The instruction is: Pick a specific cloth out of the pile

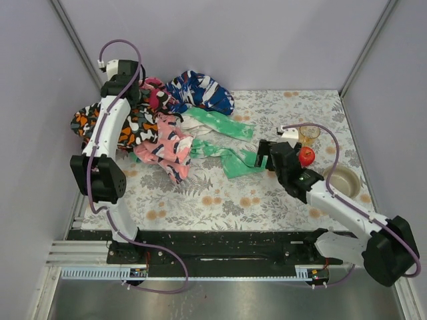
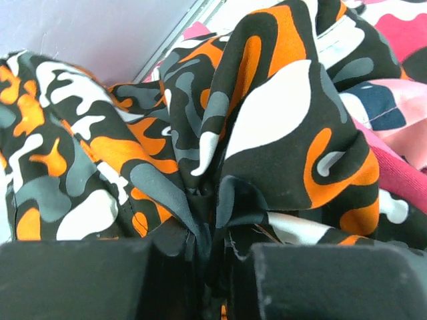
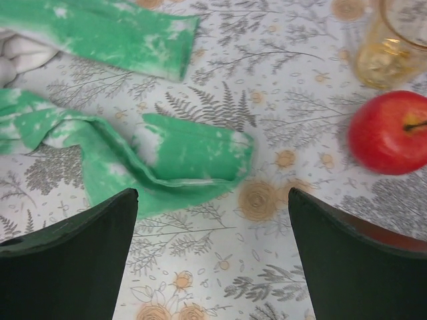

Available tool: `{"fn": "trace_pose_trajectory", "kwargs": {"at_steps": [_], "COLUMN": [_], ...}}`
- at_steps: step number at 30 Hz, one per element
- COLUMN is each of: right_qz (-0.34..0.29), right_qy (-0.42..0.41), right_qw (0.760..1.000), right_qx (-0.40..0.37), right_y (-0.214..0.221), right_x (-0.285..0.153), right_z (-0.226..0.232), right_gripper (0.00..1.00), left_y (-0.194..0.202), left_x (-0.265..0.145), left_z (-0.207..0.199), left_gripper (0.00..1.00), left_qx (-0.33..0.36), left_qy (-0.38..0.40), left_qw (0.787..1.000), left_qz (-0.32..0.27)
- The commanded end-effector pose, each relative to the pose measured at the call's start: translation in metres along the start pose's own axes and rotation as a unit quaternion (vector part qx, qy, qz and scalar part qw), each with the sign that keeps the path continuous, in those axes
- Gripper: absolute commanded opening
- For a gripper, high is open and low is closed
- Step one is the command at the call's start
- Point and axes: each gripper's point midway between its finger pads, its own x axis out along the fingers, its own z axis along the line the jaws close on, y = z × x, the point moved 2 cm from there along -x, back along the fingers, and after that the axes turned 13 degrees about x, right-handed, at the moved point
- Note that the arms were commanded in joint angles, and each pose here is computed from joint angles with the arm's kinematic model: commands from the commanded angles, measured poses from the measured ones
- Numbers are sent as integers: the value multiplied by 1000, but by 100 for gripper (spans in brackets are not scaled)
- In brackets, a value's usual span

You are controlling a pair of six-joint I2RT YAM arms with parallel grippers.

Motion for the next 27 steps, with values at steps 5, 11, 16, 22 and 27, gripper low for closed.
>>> {"fn": "trace_pose_trajectory", "kwargs": {"at_steps": [5,11,16,22,27], "right_qz": [52,108,155,184,184], "right_qy": [-177,-212,-232,-225,-232], "right_qw": [983,968,948,930,926], "right_qx": [26,76,152,227,235], "right_y": [-9,4,28,66,81], "right_x": [45,107,154,198,219], "right_z": [117,185,228,245,256], "right_gripper": [99,99,98,98,97], "left_y": [6,22,23,26,31], "left_x": [35,46,47,54,60], "left_z": [7,9,16,23,25], "left_gripper": [0,0,0,0,0], "left_qx": [-46,-51,-55,-62,-63], "left_qy": [20,29,20,16,12], "left_qw": [999,998,998,998,997], "left_qz": [16,24,22,26,33]}}
